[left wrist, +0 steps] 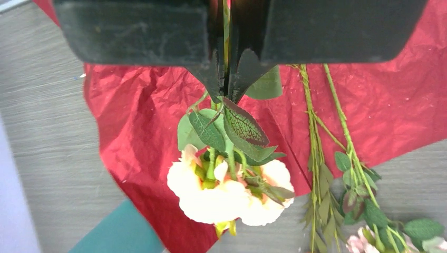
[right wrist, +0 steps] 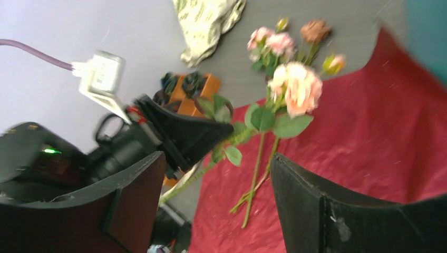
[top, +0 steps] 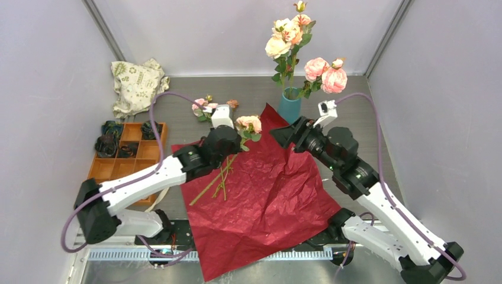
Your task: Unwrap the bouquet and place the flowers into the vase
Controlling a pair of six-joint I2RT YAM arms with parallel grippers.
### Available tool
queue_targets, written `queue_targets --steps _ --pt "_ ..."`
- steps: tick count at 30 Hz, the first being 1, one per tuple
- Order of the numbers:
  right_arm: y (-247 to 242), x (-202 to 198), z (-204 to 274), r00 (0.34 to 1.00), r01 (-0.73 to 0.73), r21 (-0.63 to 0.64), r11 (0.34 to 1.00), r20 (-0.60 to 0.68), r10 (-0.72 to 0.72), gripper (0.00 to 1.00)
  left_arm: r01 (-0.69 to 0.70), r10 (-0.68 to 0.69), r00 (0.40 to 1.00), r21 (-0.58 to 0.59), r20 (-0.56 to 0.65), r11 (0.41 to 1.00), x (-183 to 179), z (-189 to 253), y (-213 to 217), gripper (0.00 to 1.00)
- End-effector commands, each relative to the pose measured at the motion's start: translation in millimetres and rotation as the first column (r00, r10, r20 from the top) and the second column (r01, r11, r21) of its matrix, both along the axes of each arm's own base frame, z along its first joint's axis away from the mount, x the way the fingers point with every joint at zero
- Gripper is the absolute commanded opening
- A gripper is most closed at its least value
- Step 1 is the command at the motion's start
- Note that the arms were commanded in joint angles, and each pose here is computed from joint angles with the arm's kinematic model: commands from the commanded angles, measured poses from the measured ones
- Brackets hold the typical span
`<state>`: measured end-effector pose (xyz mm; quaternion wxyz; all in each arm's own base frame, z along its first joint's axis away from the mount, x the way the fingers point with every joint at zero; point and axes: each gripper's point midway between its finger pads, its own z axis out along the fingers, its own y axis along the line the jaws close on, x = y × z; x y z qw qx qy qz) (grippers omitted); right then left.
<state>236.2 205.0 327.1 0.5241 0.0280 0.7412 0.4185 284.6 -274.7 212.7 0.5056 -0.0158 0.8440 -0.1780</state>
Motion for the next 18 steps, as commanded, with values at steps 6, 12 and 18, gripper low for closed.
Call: queue_targets --steps 6,12,18 --pt "54 -12 8 0.963 -0.197 0.446 0.873 -0.076 0.257 0.76 0.032 0.004 0.983 -0.196 0.182 0.980 -31 93 39 0.00" --pt "65 -8 21 0.945 -0.242 0.607 0.757 -0.030 0.326 0.73 0.206 -0.133 0.958 -0.284 0.255 0.936 -59 130 34 0.01" --pt "71 -9 33 0.927 -0.284 0.669 0.687 0.009 0.374 0.72 0.323 -0.239 0.929 -0.304 0.281 0.896 -76 137 21 0.01"
